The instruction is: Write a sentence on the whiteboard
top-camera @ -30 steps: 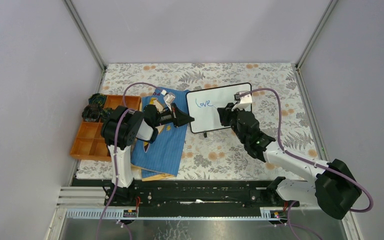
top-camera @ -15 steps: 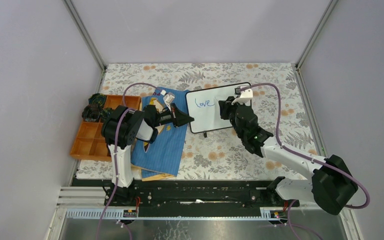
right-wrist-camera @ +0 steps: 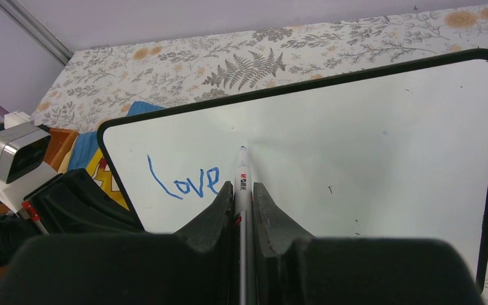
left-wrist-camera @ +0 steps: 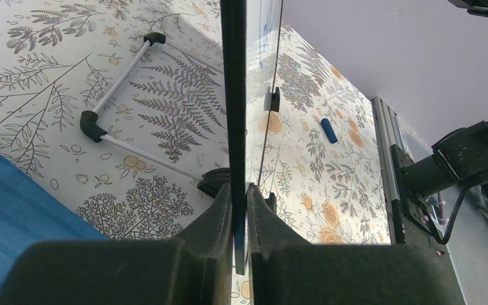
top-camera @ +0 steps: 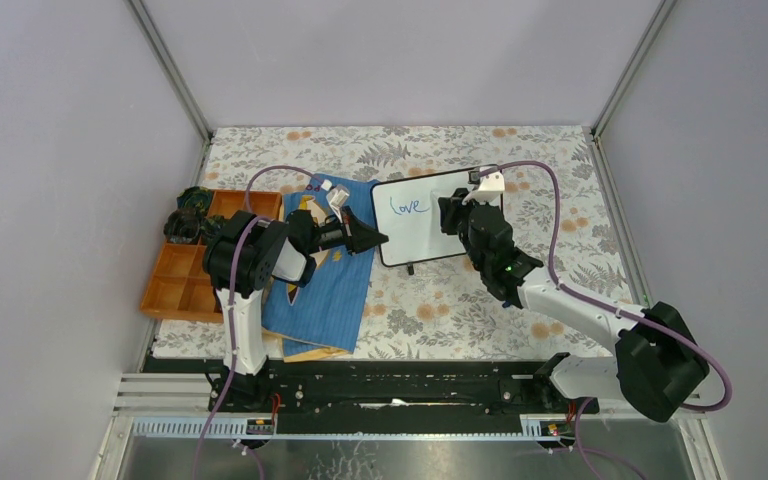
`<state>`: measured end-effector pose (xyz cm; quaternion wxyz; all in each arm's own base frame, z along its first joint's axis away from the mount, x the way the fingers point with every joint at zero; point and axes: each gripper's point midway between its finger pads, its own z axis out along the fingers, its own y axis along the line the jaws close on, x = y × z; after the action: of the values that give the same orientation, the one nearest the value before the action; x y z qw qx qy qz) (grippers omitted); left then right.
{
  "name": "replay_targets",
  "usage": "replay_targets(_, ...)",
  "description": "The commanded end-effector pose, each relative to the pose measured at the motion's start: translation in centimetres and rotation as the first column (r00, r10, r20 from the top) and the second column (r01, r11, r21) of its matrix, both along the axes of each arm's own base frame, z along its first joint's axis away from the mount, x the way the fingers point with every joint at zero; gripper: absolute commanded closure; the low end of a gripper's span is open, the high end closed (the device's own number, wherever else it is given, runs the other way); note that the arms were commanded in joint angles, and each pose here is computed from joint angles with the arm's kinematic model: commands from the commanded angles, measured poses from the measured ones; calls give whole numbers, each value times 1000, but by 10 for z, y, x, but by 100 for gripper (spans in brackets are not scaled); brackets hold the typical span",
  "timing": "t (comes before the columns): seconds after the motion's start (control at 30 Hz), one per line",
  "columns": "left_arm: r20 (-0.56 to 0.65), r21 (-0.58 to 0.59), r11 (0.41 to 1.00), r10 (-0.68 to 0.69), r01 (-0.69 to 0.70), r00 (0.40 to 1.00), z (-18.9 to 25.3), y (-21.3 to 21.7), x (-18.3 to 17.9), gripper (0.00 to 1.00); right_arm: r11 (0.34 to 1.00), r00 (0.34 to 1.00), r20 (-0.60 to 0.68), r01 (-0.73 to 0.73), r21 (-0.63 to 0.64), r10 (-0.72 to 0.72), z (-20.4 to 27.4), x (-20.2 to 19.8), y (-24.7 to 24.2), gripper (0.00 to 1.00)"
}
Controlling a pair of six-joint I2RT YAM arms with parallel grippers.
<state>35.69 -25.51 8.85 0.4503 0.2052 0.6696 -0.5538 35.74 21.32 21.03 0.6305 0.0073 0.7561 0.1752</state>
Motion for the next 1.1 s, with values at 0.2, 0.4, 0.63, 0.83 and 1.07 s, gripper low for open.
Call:
replay_targets(0.2,-90,67,996,58,-52,994,-40,14,1,100,998,997,65,34,53,-37,30,15,-2,100)
replay_targets(0.4,-90,66,997,56,-50,994,-40,13,1,100,998,997,59,39,54,-42,27,19,-3,100)
replay_targets(0.63,-90,67,997,54,-48,994,-40,13,0,100,998,998,55,35,60,-38,25,21,-1,100)
replay_targets(0.83,-92,68,997,54,-48,994,-41,13,0,100,998,999,37,36,48,-38,17,21,-1,100)
replay_targets(1.07,-92,69,996,58,-51,994,-40,13,1,100,998,999,18,42,35,-43,9,17,-5,100)
